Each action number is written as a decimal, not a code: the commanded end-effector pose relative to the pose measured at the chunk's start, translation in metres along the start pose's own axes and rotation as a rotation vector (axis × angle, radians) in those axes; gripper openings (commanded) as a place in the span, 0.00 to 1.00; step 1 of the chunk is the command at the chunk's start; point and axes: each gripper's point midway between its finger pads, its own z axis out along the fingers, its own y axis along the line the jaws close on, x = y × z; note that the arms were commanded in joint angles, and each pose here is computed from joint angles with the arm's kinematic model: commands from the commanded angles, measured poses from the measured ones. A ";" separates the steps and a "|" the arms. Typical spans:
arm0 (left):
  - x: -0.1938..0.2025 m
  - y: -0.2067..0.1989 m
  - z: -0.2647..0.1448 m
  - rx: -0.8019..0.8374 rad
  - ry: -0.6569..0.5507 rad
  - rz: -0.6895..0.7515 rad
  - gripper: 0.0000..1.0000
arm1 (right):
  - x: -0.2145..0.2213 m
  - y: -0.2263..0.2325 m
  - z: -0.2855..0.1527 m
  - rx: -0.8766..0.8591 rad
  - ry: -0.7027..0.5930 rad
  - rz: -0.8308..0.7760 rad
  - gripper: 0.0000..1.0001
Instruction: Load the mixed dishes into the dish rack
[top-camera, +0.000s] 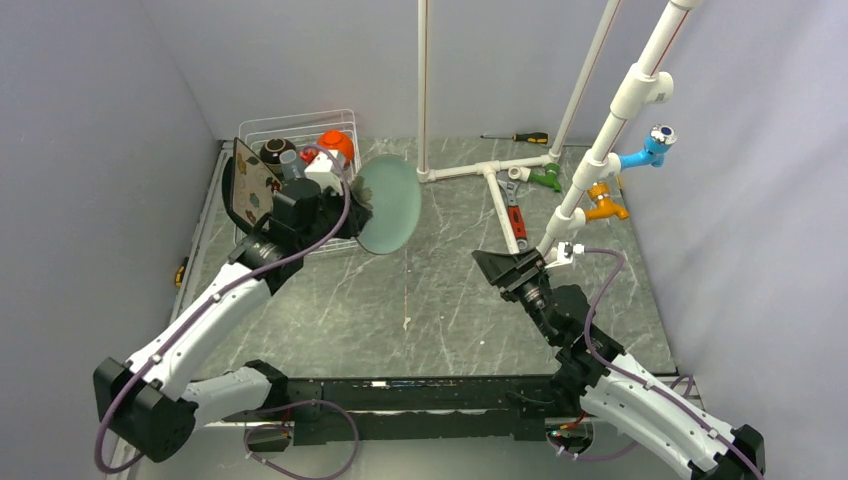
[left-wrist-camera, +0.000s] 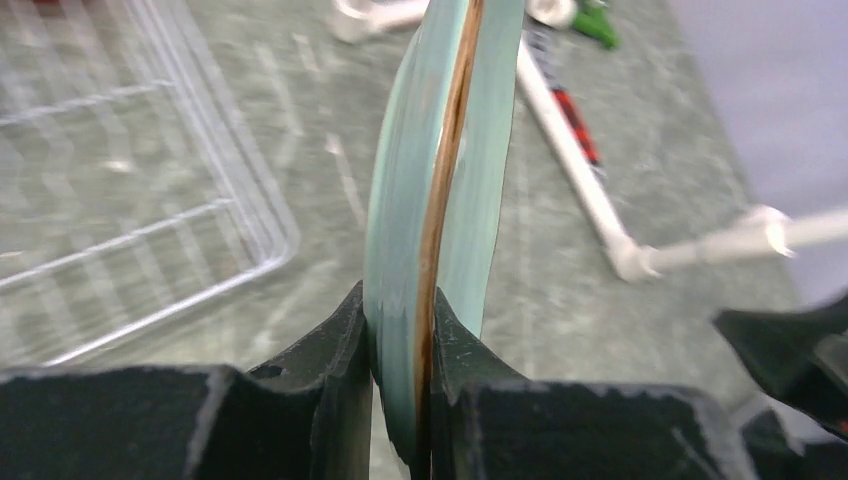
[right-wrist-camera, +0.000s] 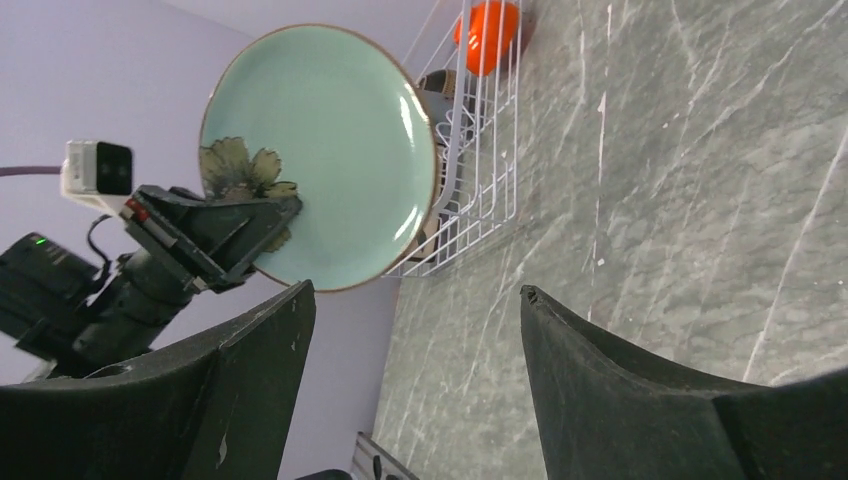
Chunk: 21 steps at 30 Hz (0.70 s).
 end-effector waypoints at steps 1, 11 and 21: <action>-0.091 0.029 -0.053 -0.257 -0.331 0.106 0.00 | -0.005 0.009 -0.001 -0.010 -0.007 0.021 0.76; -0.131 0.109 -0.133 -0.831 -0.541 0.185 0.00 | 0.002 0.002 0.002 0.008 0.011 0.028 0.76; -0.133 0.137 -0.105 -0.879 -0.453 0.165 0.00 | 0.006 -0.001 0.003 0.007 0.023 0.035 0.76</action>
